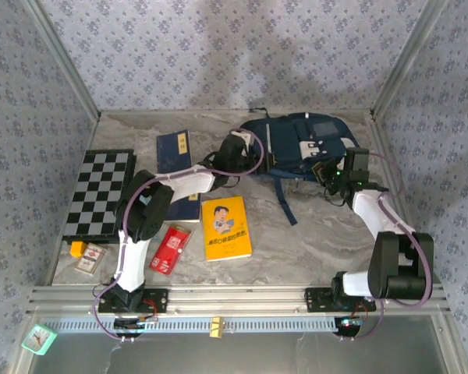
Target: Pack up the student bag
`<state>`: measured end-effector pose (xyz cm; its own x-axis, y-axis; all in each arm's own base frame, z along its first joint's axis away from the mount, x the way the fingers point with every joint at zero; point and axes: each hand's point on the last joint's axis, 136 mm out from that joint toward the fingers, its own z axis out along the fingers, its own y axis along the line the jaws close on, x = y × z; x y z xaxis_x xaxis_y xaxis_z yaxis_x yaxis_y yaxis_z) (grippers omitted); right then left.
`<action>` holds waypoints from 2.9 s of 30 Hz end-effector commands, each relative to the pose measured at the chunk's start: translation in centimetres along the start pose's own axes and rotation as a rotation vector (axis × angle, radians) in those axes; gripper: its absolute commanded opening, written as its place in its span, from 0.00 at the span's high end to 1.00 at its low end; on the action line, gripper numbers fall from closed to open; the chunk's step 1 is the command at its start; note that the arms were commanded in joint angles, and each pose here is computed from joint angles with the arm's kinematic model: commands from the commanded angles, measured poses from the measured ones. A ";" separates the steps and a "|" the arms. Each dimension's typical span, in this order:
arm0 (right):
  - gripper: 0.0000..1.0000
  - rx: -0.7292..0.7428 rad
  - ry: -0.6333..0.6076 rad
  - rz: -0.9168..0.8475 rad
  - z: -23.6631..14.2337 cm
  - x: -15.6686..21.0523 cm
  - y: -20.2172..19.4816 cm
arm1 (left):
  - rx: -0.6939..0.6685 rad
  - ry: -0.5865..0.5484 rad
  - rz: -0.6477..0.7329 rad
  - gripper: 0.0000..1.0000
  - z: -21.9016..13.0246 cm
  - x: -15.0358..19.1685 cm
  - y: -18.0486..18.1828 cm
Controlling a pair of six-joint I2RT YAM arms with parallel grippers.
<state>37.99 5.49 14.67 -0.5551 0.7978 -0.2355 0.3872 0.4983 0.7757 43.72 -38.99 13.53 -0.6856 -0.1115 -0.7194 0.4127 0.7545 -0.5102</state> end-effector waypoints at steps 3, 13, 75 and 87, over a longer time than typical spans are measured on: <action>1.00 -0.025 -0.044 0.090 -0.7 1.1 1.2 | 0.020 -0.110 0.113 0.05 -6.3 -4.7 -2.2; 1.00 -0.012 -0.116 0.116 -1.4 1.5 2.1 | -0.027 -0.055 0.203 0.17 -12.7 3.3 -6.5; 1.00 -0.020 -0.033 0.069 -2.0 1.4 1.9 | 0.056 -0.077 0.289 1.00 -2.6 9.8 -9.5; 1.00 -0.021 -0.029 0.036 -2.3 -1.6 2.3 | 0.031 -0.024 0.331 1.00 -4.9 10.0 -7.0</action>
<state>35.79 5.56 14.26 -0.5167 0.8462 -0.1303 0.5004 0.4220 0.7560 30.47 -44.06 10.76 -0.5064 0.1155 -0.8545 0.6367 0.7184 -0.2803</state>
